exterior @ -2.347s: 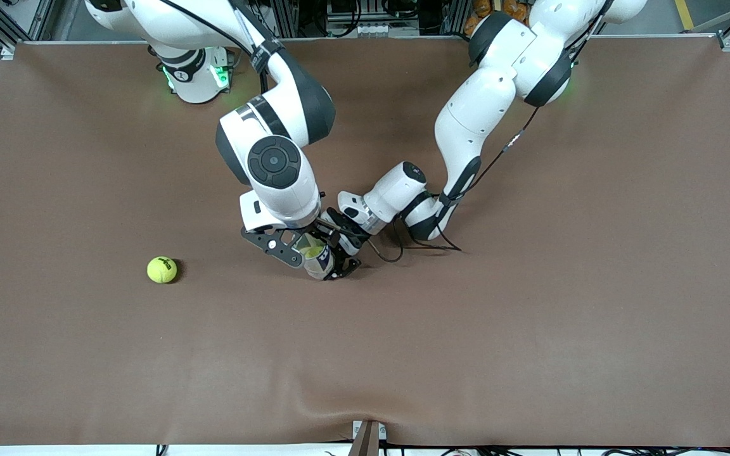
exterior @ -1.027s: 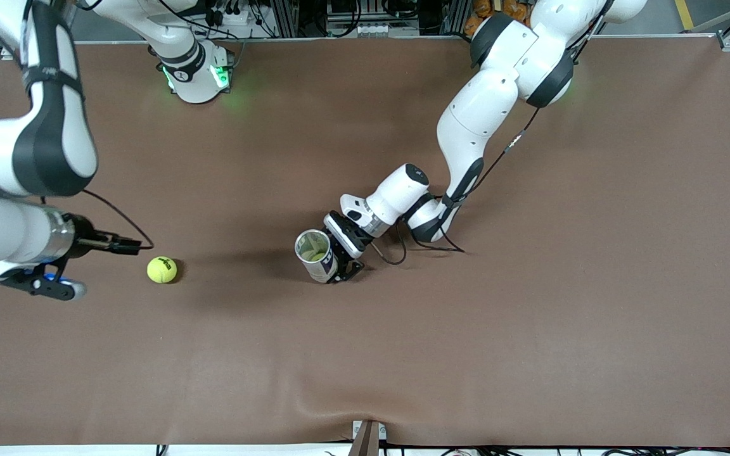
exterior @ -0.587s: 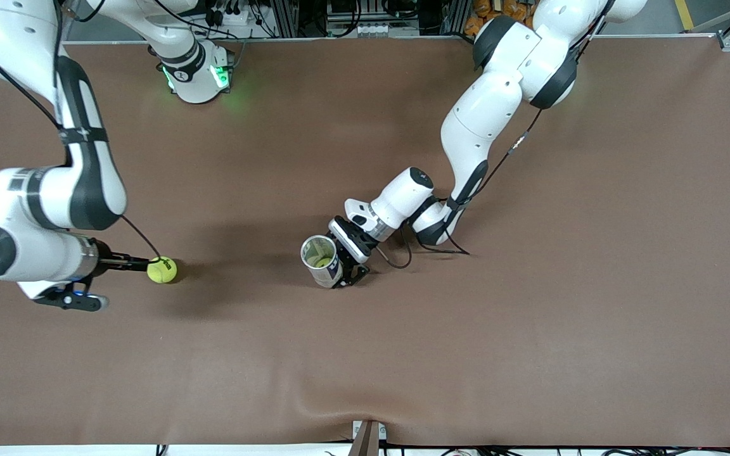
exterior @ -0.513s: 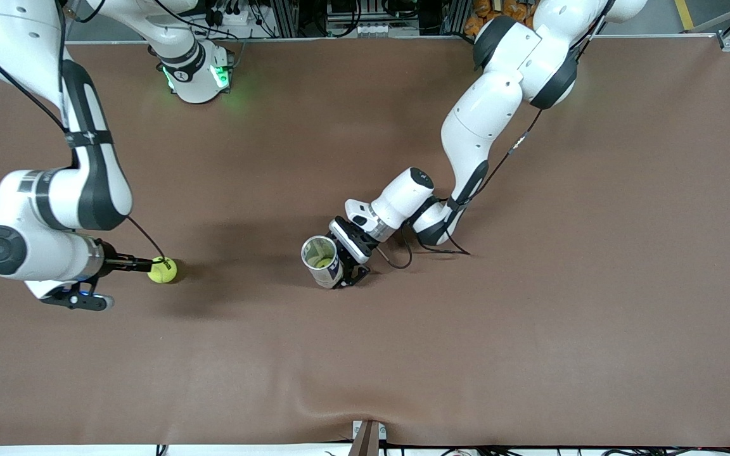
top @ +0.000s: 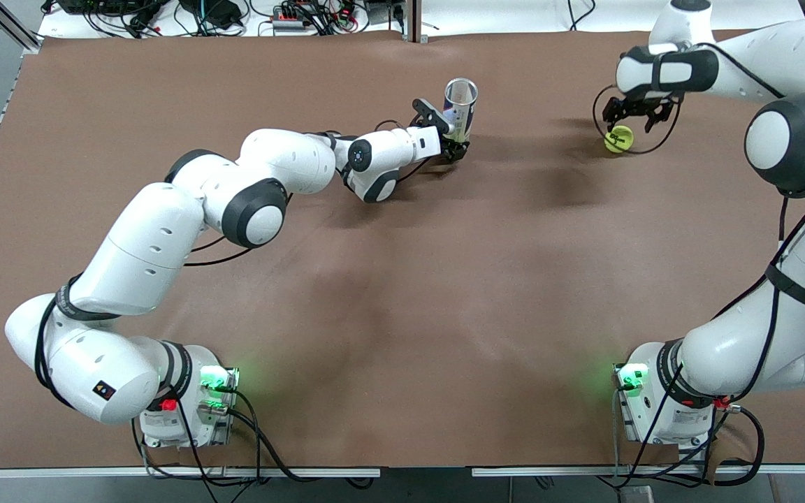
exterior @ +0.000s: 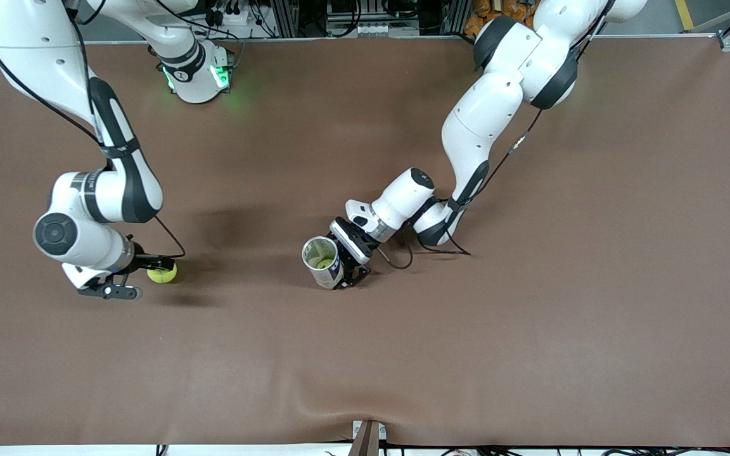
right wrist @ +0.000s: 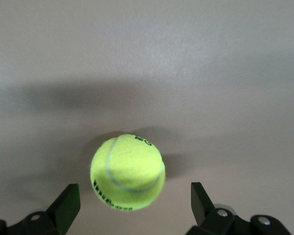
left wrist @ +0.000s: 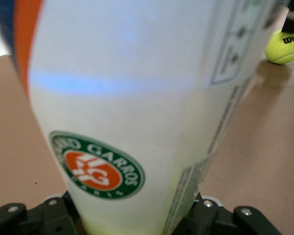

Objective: Insert tennis ball vertically with right arm
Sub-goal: 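Grasp the second ball with the right gripper and lift it, then carry the second ball over the can and lower it in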

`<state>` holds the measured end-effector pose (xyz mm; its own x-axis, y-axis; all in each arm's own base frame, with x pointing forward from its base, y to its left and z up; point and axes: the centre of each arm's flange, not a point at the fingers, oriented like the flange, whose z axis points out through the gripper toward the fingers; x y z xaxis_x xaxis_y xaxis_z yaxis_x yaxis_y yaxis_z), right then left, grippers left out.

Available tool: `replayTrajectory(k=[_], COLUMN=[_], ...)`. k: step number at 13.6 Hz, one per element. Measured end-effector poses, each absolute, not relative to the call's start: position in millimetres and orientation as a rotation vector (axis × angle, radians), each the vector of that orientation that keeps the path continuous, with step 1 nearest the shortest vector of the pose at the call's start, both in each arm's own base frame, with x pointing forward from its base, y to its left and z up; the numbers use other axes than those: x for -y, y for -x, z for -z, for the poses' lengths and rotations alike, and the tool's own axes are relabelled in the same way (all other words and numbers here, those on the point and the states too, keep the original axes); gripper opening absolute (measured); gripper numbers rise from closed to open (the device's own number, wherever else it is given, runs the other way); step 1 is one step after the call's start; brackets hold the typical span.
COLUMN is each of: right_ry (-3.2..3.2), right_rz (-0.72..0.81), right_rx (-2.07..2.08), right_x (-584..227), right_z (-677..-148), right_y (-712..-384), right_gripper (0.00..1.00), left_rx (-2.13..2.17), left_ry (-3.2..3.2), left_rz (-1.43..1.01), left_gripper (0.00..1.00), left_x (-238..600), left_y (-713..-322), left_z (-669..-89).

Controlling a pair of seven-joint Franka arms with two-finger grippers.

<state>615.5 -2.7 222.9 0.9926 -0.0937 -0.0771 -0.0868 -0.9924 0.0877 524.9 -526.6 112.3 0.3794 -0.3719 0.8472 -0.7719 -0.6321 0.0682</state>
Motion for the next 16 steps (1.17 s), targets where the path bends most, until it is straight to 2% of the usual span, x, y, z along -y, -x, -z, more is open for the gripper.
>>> replayTrajectory(k=[6,8,9,10,14,16], right_ry=[-3.053,-3.054,-3.054,-3.055,-3.055,-3.051], right_rz=[0.093,0.085,0.082,0.080,0.092,0.144], right_rx=[0.129,0.128,0.128,0.128,0.124,0.121], right_x=[2.3,2.0,1.9,1.8,-0.7,-4.6], right_z=[-197.8,-197.9,-198.5,-199.5,-205.4,-229.7], right_y=[-614.6,-615.2,-615.5,-615.8,-617.6,-623.4], right_gripper=[1.00,0.83,0.70,0.68,0.68,0.68], left_rx=[0.988,0.993,0.998,1.003,1.022,1.028], left_ry=[-2.185,-2.180,-2.177,-2.172,-2.157,-2.151], left_rz=[-1.168,-1.166,-1.163,-1.160,-1.148,-1.144], left_gripper=[0.81,0.81,0.81,0.81,0.81,0.81], left_x=[527.8,530.8,533.4,536.6,547.3,551.0], left_y=[-523.7,-520.6,-518.0,-514.7,-502.9,-498.7], left_z=[-112.3,-112.3,-112.3,-112.3,-112.1,-112.0])
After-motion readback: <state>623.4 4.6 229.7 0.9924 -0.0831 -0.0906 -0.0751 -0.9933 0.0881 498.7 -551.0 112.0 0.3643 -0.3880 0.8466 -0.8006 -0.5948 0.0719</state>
